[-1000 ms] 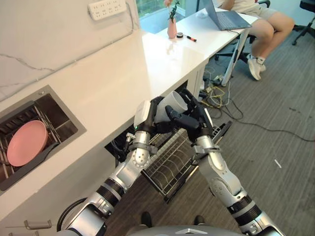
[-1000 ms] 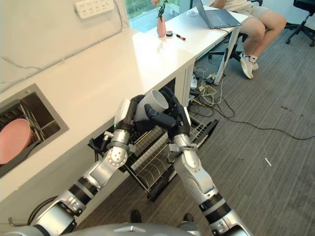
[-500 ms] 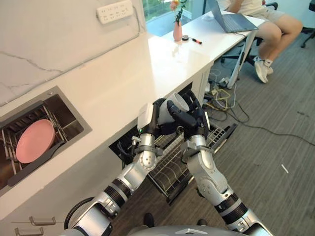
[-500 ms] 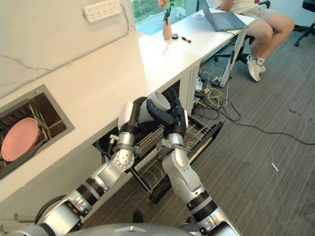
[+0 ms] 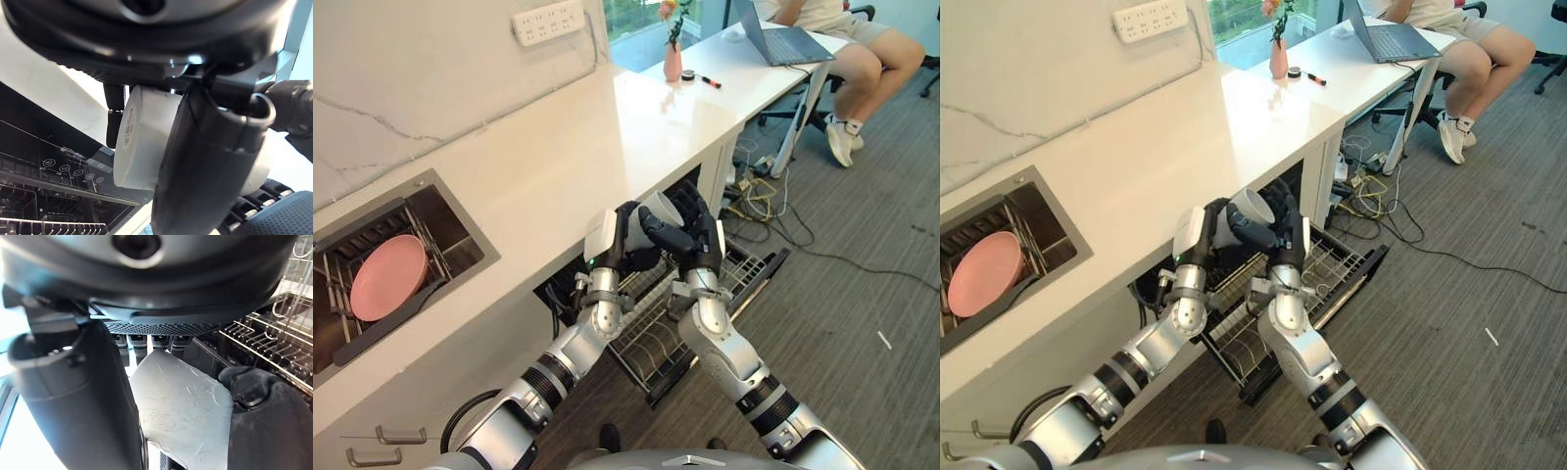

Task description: Place the dishes in the dishwasher.

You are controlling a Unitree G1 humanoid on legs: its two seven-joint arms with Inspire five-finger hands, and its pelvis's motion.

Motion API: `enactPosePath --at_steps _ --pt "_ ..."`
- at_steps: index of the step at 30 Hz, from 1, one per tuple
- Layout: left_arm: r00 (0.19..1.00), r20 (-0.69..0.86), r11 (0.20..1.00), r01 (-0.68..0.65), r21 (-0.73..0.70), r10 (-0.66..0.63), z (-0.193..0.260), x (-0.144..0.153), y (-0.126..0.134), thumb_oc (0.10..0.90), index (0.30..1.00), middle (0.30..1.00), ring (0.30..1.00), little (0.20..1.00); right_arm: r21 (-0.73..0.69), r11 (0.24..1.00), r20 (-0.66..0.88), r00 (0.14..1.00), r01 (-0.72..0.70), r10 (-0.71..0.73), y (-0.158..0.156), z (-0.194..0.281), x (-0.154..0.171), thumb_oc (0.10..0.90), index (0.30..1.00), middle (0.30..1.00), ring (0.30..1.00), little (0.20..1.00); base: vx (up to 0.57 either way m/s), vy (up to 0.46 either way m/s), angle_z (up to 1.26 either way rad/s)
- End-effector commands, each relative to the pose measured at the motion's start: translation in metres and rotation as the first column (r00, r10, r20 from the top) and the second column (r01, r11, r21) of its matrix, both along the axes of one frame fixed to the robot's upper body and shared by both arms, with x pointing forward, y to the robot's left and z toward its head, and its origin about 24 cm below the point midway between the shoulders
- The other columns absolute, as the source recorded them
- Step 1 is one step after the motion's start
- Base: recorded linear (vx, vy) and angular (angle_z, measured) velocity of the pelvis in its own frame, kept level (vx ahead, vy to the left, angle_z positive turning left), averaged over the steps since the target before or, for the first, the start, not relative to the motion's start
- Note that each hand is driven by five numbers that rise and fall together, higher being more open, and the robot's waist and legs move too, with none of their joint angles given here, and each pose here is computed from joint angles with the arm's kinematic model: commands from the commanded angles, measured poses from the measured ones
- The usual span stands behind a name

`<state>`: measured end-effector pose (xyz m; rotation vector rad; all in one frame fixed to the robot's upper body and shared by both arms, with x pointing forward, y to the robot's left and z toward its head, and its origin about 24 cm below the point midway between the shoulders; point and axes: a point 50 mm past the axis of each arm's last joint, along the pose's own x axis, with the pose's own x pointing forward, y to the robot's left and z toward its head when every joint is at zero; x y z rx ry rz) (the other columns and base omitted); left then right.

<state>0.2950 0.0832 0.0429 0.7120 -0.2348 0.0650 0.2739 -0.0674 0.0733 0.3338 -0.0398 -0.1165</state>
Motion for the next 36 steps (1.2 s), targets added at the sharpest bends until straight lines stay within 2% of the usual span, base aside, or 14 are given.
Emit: enactPosePath --at_steps 1,11,16,20,28,29,33,36 --pt "0.953 0.304 0.998 -0.011 0.066 -0.010 0.064 0.037 -0.016 0.400 0.300 0.300 0.300 0.300 0.073 0.996 0.260 0.965 -0.047 0.026 0.029 0.061 0.007 0.800 0.900 0.900 0.900 0.900 0.00 0.000 0.00" --pt "0.951 0.295 0.994 -0.102 0.032 0.088 0.061 0.040 -0.002 0.400 0.300 0.300 0.300 0.300 0.112 0.986 0.283 0.955 -0.127 0.091 0.035 0.063 -0.009 0.800 0.900 0.900 0.900 0.900 0.00 0.001 0.00" --pt "0.941 0.304 0.989 -0.146 -0.029 0.148 0.066 0.041 0.007 0.400 0.300 0.300 0.300 0.300 0.200 0.964 0.247 0.961 -0.177 0.125 0.035 0.059 -0.017 0.800 0.900 0.900 0.900 0.900 0.01 0.004 -0.02" --pt "0.938 0.309 0.986 -0.138 -0.092 0.160 0.070 0.039 0.008 0.400 0.300 0.300 0.300 0.300 0.207 0.962 0.235 0.963 -0.180 0.129 0.032 0.056 -0.019 0.800 0.900 0.900 0.900 0.900 0.00 0.000 0.00" --pt "0.953 0.275 0.956 -0.041 -0.291 0.124 0.080 0.031 0.012 0.400 0.300 0.300 0.300 0.300 0.306 0.946 0.113 0.991 -0.104 0.073 0.015 0.034 -0.019 0.800 0.900 0.900 0.900 0.900 0.00 0.001 0.00" --pt "0.963 0.246 0.931 -0.009 -0.364 0.106 0.081 0.029 0.012 0.400 0.300 0.300 0.300 0.300 0.349 0.934 0.060 0.996 -0.077 0.060 0.012 0.027 -0.019 0.800 0.900 0.900 0.900 0.900 0.00 0.000 0.00" --pt "0.976 0.211 0.885 0.058 -0.462 0.047 0.083 0.026 0.007 0.400 0.300 0.300 0.300 0.300 0.434 0.898 0.003 0.997 -0.073 0.080 0.012 0.019 -0.019 0.800 0.900 0.900 0.900 0.900 0.00 0.000 0.00" --pt "0.978 0.210 0.867 0.109 -0.486 -0.005 0.085 0.024 0.001 0.400 0.300 0.300 0.300 0.300 0.460 0.881 0.004 0.993 -0.105 0.116 0.014 0.018 -0.017 0.800 0.900 0.900 0.900 0.900 0.00 0.000 0.00"
